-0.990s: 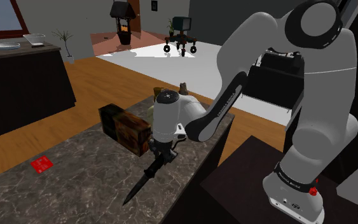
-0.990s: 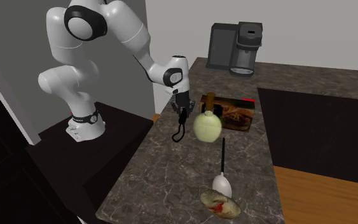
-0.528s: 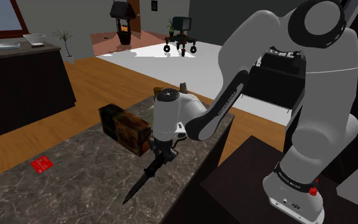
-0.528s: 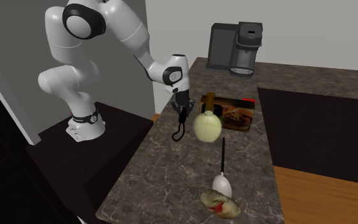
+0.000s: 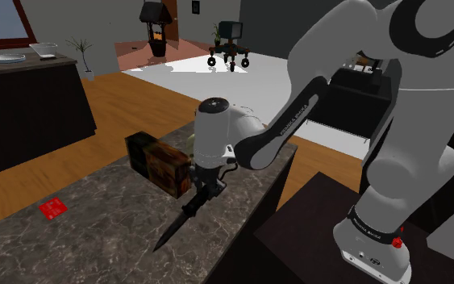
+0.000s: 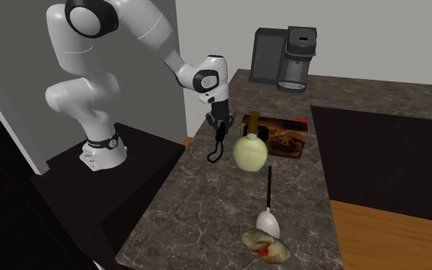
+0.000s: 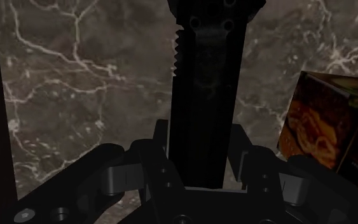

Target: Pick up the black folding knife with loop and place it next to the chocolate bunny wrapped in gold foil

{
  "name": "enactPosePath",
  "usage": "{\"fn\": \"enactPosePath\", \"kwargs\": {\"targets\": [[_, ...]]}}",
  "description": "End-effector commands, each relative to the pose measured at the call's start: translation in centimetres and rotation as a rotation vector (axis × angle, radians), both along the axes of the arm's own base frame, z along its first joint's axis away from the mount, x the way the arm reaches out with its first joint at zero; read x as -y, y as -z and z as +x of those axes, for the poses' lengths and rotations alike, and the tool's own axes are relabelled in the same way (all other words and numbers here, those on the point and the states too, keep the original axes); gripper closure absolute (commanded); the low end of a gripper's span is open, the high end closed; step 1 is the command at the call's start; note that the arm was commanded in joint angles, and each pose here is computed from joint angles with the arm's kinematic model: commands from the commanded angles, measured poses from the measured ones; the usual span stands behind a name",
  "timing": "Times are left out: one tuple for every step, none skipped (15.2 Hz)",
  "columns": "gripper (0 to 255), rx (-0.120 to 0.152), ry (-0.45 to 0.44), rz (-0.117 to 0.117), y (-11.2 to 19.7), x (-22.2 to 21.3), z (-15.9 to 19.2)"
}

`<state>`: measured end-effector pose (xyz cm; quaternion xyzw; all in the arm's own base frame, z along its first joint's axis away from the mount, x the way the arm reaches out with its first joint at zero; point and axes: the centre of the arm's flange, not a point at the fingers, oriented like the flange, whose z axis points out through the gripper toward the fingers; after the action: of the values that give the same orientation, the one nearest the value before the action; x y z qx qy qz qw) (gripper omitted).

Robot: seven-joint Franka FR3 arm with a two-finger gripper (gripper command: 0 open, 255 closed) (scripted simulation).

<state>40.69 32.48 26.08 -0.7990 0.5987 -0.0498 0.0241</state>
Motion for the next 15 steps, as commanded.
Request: {"fn": "enactPosePath", "kwargs": {"targets": [[255, -0.001, 0.0, 0.0, -1.1, 0.0, 0.1], [255, -0.001, 0.0, 0.0, -1.6, 0.0, 0.1], [255, -0.001, 0.0, 0.0, -2.1, 0.0, 0.1], [255, -0.001, 0.0, 0.0, -2.7, 0.0, 0.1], [255, -0.001, 0.0, 0.0, -3.2, 0.0, 0.1], [255, -0.001, 0.0, 0.0, -3.7, 0.0, 0.1], [255, -0.001, 0.0, 0.0, -4.2, 0.0, 0.1], [255, -0.001, 0.0, 0.0, -4.8, 0.0, 0.1], [255, -0.001, 0.0, 0.0, -5.3, 0.0, 0.1], [255, -0.001, 0.0, 0.0, -5.8, 0.0, 0.1], [255, -0.001, 0.0, 0.0, -6.3, 0.0, 0.1], [255, -0.001, 0.0, 0.0, -6.9, 0.0, 0.1], [255, -0.001, 0.0, 0.0, -7.4, 0.0, 0.1], [255, -0.001, 0.0, 0.0, -7.9, 0.0, 0.1], [255, -0.001, 0.0, 0.0, -8.5, 0.0, 0.1]]}}
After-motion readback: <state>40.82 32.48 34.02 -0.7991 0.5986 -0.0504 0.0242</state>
